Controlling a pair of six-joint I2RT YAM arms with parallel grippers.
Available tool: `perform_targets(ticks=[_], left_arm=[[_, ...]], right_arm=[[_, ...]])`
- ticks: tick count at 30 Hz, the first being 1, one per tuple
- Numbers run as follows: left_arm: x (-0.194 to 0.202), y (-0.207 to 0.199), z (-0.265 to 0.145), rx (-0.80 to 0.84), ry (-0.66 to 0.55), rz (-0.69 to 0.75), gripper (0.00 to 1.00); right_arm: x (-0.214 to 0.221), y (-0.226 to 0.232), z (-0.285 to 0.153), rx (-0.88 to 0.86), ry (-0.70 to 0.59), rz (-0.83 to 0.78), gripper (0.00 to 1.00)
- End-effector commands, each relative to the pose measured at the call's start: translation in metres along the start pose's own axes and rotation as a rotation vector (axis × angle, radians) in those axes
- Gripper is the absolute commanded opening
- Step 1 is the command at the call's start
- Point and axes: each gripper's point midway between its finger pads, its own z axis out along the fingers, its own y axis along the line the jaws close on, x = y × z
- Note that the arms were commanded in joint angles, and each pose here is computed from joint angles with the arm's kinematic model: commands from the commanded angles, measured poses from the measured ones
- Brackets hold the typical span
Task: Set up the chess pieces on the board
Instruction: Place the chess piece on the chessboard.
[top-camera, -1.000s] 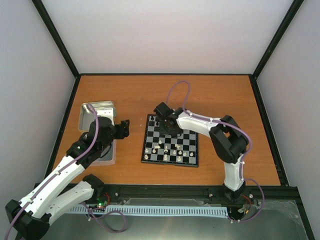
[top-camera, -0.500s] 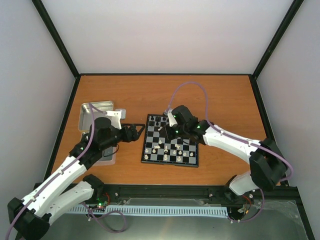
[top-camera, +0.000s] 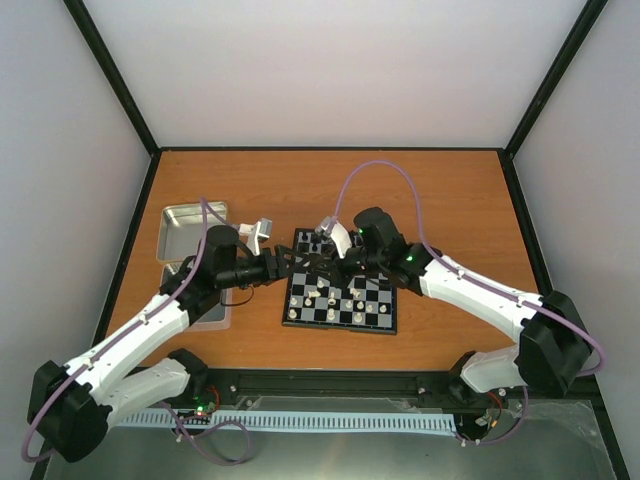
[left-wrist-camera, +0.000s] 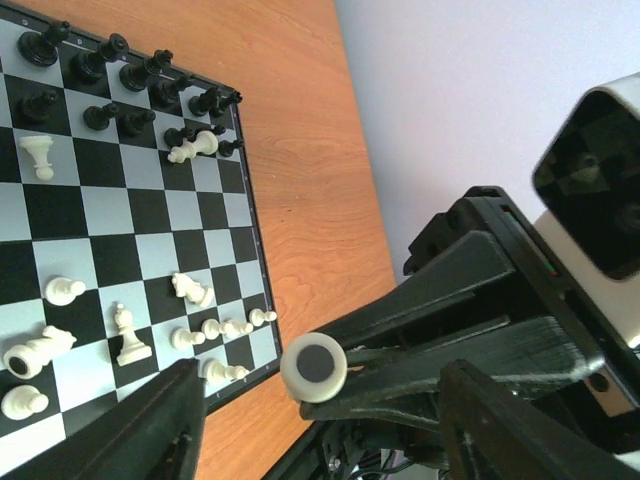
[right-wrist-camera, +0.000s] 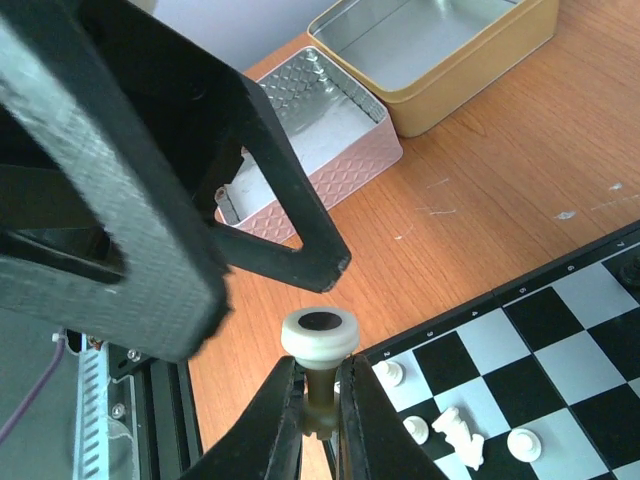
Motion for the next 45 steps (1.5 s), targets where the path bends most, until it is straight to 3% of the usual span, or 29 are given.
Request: perform_targets(ticks=[1,18,24,30,35,40,45], left_arm=[[-0.007,-0.008,0.003,0.032,-0.007,-0.081,0.60],[0.002,0.020,0.018,-0.013,0.019,-0.192,0.26],[0.006,0.025,0.018,-0.017,0.026,-0.205,0.13],[-0.003,0.011,0.013,0.021,-0.015,-0.178,0.10],[-0.016,-0.014,0.001,0.085,-0.066,-0.178,0.10],[-0.032,-0.049,-0.011,0.181,-0.096,-0.207,0.11],[-0.044,-0.080,-0.022,0.288,-0.111,-0.265,0.11]], right_arm=[[-0.010,0.005,0.000,-0.015,-0.006,-0.079,0.07],[-0.014,-0.003,0.021,0.020,0.010,-0.028,0.07],[-0.021,-0.008,0.022,0.041,-0.046,0.008,0.08],[-0.026,-0.006,0.008,0.052,-0.111,0.094,0.30],[-0.052,0.015,-0.027,-0.035,-0.312,0.223,0.51],[-0.066,0.023,-0.050,-0.106,-0.479,0.380,0.55],[-0.068,0.031,-0.056,-0.192,-0.542,0.444,0.60]])
